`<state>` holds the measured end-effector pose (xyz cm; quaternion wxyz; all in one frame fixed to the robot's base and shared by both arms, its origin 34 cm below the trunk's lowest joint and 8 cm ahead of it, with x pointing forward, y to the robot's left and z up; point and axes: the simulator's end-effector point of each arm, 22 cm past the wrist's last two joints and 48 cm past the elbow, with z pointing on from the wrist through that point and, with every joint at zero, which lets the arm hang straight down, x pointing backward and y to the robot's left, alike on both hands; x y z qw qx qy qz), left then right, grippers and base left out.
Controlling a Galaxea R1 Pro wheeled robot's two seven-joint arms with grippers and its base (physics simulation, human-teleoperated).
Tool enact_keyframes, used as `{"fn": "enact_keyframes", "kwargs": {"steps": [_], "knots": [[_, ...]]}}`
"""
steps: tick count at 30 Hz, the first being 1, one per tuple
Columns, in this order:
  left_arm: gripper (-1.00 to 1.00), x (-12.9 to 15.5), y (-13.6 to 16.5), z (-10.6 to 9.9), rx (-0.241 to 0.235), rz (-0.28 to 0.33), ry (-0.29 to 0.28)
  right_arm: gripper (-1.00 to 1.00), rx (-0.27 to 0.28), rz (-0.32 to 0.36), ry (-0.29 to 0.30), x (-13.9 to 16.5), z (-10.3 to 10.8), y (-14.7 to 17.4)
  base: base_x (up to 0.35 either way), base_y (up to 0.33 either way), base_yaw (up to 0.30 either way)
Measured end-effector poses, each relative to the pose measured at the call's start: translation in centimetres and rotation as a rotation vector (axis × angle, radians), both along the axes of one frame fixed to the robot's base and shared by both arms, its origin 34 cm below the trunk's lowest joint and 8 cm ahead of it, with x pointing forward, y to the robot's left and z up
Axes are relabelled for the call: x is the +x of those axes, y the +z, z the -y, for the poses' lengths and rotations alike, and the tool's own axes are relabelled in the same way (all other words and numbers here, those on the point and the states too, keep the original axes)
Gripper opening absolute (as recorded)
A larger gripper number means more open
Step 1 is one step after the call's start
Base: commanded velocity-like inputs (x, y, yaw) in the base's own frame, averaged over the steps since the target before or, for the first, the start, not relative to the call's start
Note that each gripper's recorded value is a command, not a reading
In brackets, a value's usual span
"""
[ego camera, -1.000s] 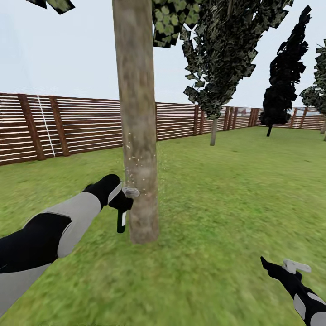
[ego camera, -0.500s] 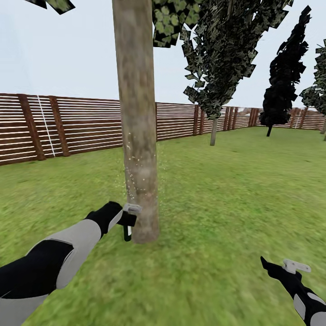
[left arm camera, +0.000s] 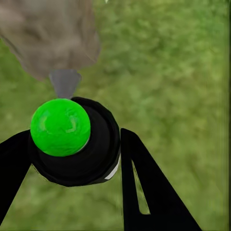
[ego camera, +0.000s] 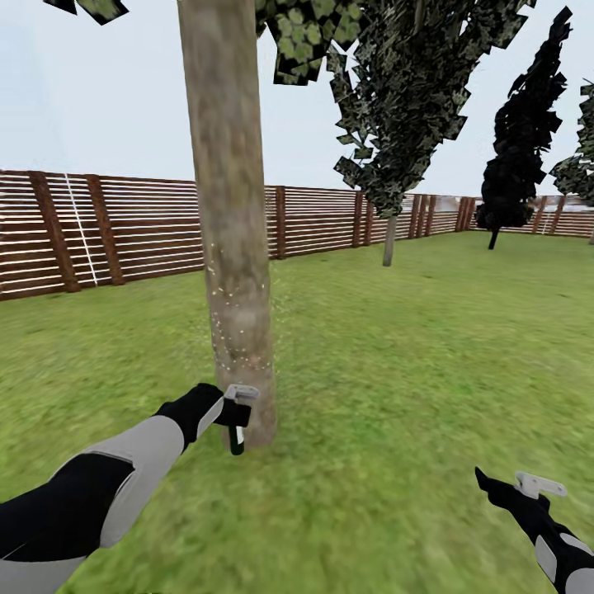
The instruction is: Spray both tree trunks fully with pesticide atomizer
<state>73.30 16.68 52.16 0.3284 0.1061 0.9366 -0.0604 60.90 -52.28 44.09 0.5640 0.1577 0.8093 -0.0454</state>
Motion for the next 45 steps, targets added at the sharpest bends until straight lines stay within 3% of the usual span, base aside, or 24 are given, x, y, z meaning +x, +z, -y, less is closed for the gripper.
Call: {"fn": "enact_keyframes", "kwargs": {"steps": [14, 26, 29, 32, 35, 37, 45], "knots": [[-1.0, 0.2, 0.1, -0.1, -0.003, 0.009, 0.003, 1.0, 0.0, 0.0, 0.001, 0.0, 0.0, 0.0, 0.074, -0.267, 0.245], [-1.0, 0.4, 0.3, 0.9, -0.016, 0.042, -0.011, 1.0, 0.0, 0.0, 0.001, 0.0, 0.0, 0.0, 0.174, -0.153, 0.012], [-1.0, -0.9, -0.3, 0.5, 0.0, -0.058, -0.001, 1.0, 0.0, -0.001, 0.001, 0.0, 0.0, 0.0, 0.003, -0.003, 0.0], [-1.0, -0.2, 3.2, 0.2, 0.011, -0.07, 0.002, 1.0, 0.0, 0.0, 0.001, 0.0, 0.0, 0.0, 0.0, 0.0, 0.0], [-1.0, 0.7, 6.2, -0.1, 0.009, -0.039, 0.006, 1.0, 0.0, 0.0, 0.001, 0.0, 0.0, 0.0, 0.0, 0.0, 0.0], [-1.0, 0.3, 7.3, -0.2, 0.015, -0.071, 0.009, 1.0, 0.0, 0.0, 0.0, 0.0, 0.0, 0.0, -0.033, 0.0, 0.0], [-1.0, 2.0, 12.5, 0.0, 0.019, 0.003, 0.004, 1.0, 0.0, 0.0, 0.0, 0.0, 0.0, 0.0, -0.11, 0.0, 0.0]]}}
